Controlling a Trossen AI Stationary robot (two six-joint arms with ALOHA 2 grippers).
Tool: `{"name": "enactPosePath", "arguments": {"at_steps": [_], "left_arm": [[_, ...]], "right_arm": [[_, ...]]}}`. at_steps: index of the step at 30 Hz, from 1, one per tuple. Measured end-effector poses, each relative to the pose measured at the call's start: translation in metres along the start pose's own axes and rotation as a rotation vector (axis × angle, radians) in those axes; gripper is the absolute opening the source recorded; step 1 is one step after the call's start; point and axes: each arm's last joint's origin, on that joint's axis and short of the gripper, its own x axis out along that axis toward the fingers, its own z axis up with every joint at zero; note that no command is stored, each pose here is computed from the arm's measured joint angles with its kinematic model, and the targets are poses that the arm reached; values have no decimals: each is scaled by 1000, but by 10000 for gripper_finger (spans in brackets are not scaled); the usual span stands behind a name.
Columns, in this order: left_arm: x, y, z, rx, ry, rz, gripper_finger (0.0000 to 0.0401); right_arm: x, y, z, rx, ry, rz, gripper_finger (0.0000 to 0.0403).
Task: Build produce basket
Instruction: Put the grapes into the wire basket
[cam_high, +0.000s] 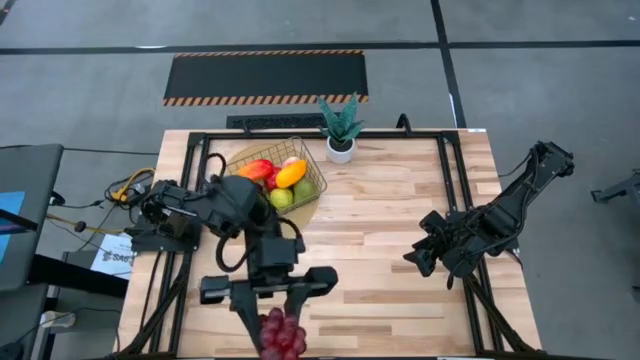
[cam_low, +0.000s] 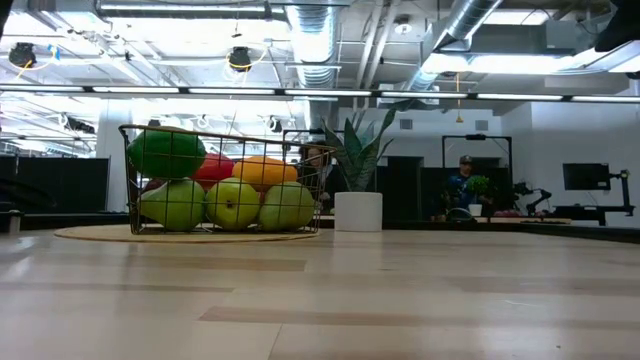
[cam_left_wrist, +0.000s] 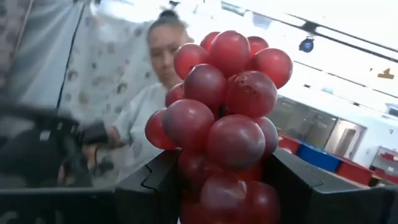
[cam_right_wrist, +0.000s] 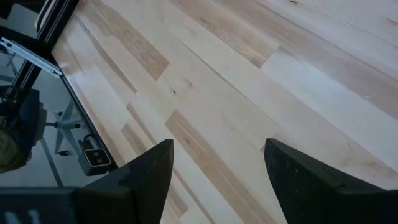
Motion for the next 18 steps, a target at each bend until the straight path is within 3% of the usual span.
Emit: {"name": "enactPosePath", "arguments": {"at_steps": [3, 8, 11, 14, 18], "left_arm": [[-1, 7, -9, -88, 58, 58, 165], [-15, 26, -45, -276, 268, 323, 165], [-29, 32, -66, -298, 418, 571, 165], [-44, 36, -80, -290, 549, 894, 165], [-62, 37, -87, -290, 636, 1269, 165]], "right_arm": [[0, 0, 0, 0, 0, 0, 273], [0, 0, 0, 0, 0, 0, 273], [0, 0, 0, 0, 0, 0, 273], [0, 0, 0, 0, 0, 0, 273], [0, 0, 0, 0, 0, 0, 273]]}}
